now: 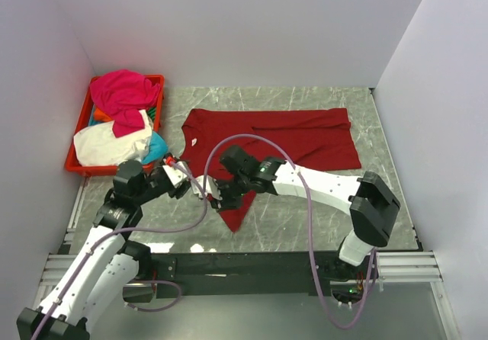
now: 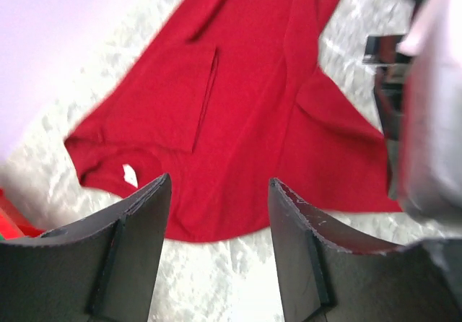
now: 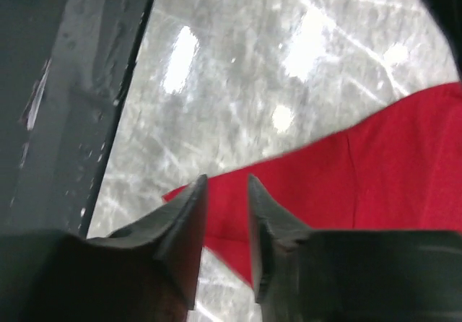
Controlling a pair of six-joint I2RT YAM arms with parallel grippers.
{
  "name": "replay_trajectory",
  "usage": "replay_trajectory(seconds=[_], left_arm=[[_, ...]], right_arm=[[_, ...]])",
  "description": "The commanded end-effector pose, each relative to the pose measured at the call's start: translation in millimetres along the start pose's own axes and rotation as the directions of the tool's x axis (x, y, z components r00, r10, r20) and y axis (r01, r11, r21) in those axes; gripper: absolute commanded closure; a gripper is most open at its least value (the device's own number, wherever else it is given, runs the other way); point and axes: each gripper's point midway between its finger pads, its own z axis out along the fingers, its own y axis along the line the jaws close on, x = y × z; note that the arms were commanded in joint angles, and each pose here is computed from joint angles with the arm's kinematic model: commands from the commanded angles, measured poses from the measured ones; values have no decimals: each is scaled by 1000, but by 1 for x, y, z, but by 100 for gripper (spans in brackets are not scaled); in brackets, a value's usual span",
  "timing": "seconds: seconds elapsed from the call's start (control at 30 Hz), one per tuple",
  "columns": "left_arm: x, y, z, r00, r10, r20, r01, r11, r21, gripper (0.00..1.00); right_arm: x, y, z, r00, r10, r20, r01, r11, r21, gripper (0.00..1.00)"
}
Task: Fold and stack the t-shirts
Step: Fold the tshirt
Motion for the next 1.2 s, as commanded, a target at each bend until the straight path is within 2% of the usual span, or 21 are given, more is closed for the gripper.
replay_trajectory(seconds=[0.0,0.07,0.2,0.23,0.37,0.4,0.47,0.63,0.7,0.77,0.87,1.1,1.17], left_arm=[[-12,-7,0,996,54,70,-57,998,37,38],[-9,-14,3,996,57,74,-63,995,82,39],[-2,-36,16,997,48,55,-58,979,194,39],[3,-42,22,999,36,27,-41,972,230,39],[12,-88,45,996,7,-93,30,922,386,46],[12,-94,49,993,-16,-120,63,913,403,47],[9,-111,57,981,-70,-183,145,885,443,50],[9,-128,72,919,-172,-354,309,873,377,49],[15,-137,75,886,-187,-425,347,875,338,49],[29,-147,77,832,-189,-522,387,871,301,49],[43,-149,88,773,-225,-593,421,881,215,48],[35,-125,152,723,-371,-583,470,882,22,41],[52,-112,164,667,-431,-607,500,864,-64,42]], right_arm=[[-14,5,-28,999,-30,28,30,999,13,63],[-4,0,-47,999,-34,14,33,998,60,57],[40,3,-94,999,25,-36,-23,998,53,53],[52,0,-106,999,13,-46,-10,998,64,53],[109,-9,-161,991,112,-73,-99,981,169,53],[134,-18,-183,980,182,-80,-158,957,243,53],[160,-20,-204,963,258,-76,-224,926,304,53],[236,-27,-272,875,483,-38,-403,770,494,53],[263,-31,-283,836,547,-53,-442,726,527,53],[283,-38,-296,801,597,-48,-480,688,544,53],[290,-46,-301,780,626,-27,-528,679,510,54],[276,-50,-289,778,625,61,-577,673,462,55],[275,-48,-289,781,621,64,-572,670,473,55]])
